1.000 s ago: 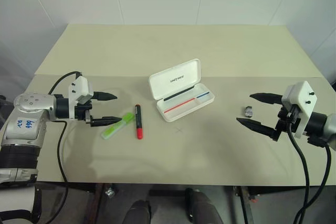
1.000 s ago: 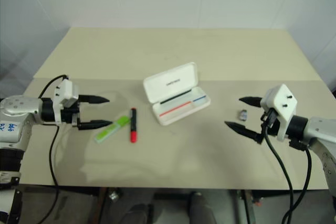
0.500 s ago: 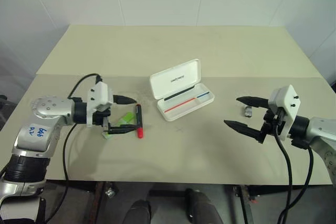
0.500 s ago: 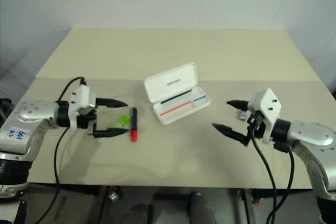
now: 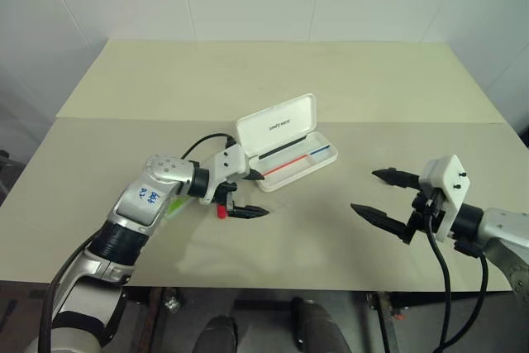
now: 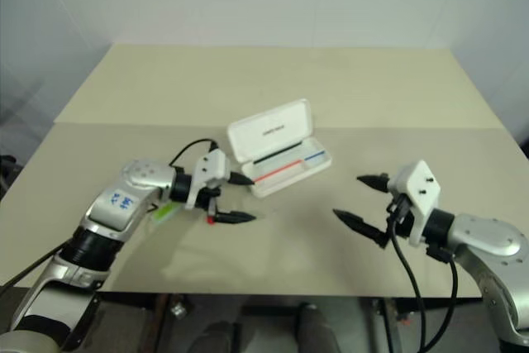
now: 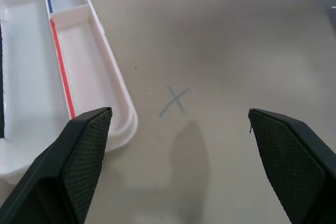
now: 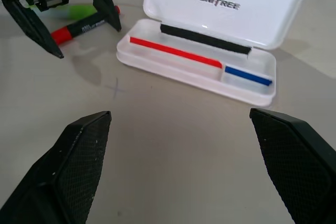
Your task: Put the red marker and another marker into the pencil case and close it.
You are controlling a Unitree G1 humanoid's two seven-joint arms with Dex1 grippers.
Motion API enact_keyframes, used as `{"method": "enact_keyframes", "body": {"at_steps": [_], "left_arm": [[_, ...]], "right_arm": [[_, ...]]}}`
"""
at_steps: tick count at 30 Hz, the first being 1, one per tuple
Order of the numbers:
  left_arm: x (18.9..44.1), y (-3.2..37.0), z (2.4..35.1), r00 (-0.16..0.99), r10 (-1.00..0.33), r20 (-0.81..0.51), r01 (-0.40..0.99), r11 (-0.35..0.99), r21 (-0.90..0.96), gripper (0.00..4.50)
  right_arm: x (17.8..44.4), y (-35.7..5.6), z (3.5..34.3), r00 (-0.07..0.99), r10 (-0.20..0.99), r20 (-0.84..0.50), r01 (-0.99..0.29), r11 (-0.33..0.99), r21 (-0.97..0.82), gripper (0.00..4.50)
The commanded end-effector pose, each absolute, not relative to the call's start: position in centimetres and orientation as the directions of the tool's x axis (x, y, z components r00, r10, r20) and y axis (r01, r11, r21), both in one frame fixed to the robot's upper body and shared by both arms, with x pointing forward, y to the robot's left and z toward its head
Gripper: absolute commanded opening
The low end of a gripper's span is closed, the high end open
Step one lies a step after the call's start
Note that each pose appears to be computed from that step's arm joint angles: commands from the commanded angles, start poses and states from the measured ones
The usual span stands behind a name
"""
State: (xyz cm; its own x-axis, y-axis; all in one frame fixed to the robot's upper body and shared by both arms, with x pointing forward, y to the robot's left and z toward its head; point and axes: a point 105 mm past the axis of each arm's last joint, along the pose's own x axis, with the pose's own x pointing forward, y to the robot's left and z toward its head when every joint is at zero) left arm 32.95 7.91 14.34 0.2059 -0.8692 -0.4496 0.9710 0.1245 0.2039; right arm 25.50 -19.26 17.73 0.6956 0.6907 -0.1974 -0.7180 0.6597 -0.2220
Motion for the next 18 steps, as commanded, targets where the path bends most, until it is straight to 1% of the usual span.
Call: {"method": "enact_keyframes", "body": {"at_steps": [1,6,16,18], "left_arm": [[33.8,7.4,14.9,0.231,-0.860,-0.455,0.959,0.123,0.255,4.43],[34.6,6.7,14.4,0.234,-0.851,-0.471,0.955,0.110,0.276,4.43],[34.2,5.7,13.4,0.195,-0.852,-0.486,0.962,0.069,0.265,4.43],[34.6,6.0,12.1,0.205,-0.817,-0.539,0.968,0.088,0.235,4.43]], "right_arm": [[24.8,-19.5,19.4,0.719,0.681,-0.139,-0.690,0.675,-0.263,4.50],[24.2,-20.2,19.5,0.745,0.653,-0.136,-0.662,0.701,-0.266,4.50],[24.4,-20.2,19.6,0.757,0.640,-0.132,-0.648,0.711,-0.274,4.50],[24.4,-20.2,19.6,0.758,0.639,-0.133,-0.647,0.711,-0.275,4.50]]}}
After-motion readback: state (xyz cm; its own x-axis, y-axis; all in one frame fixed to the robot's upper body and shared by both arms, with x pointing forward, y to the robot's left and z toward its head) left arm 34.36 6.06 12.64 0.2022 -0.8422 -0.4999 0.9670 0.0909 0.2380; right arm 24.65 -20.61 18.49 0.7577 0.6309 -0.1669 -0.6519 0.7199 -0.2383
